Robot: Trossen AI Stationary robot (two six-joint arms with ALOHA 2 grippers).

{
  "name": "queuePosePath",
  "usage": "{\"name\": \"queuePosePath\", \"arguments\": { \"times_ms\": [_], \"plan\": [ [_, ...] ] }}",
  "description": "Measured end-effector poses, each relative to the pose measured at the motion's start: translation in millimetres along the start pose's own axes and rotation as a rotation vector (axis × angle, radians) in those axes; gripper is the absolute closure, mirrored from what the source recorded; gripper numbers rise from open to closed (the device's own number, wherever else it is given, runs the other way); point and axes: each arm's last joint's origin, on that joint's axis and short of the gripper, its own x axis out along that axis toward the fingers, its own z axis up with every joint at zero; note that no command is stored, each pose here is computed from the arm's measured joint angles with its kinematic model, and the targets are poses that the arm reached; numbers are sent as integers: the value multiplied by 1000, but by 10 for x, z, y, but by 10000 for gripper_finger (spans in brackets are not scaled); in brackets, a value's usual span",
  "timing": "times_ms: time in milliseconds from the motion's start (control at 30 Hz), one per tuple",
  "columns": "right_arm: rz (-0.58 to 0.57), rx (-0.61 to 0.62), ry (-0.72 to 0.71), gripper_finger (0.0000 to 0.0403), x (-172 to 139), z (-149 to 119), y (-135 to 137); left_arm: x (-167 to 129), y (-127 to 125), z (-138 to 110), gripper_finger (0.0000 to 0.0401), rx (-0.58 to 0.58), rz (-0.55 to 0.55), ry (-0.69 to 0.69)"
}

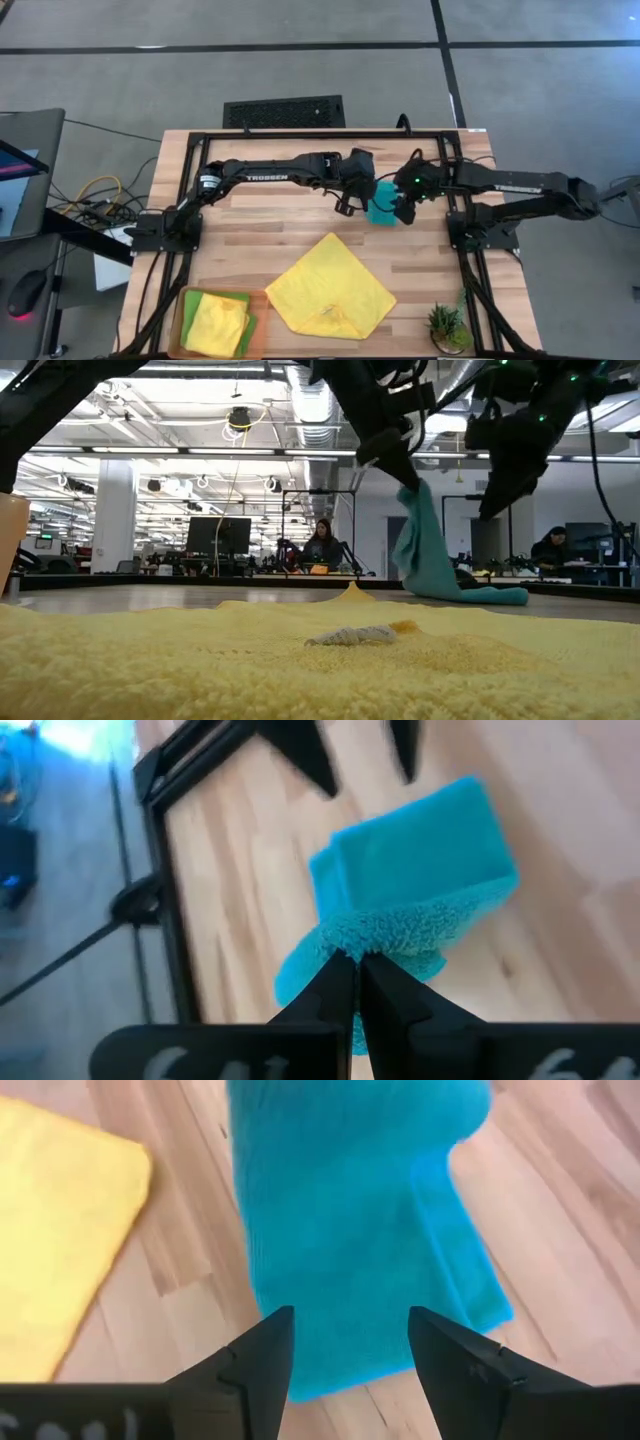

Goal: Fold microfiber towels
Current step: Fold the blue microfiber towel

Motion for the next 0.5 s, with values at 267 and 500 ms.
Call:
{"name": "queuePosePath", "arguments": {
  "times_ms": [267, 500],
  "plan": [
    [15, 26, -94, 182, -196, -22, -4, 100, -64, -13, 401, -3, -19, -51],
    [22, 26, -135, 182, -280, -37, -6, 235, -133, -45, 401, -63, 10, -95]
  ]
}}
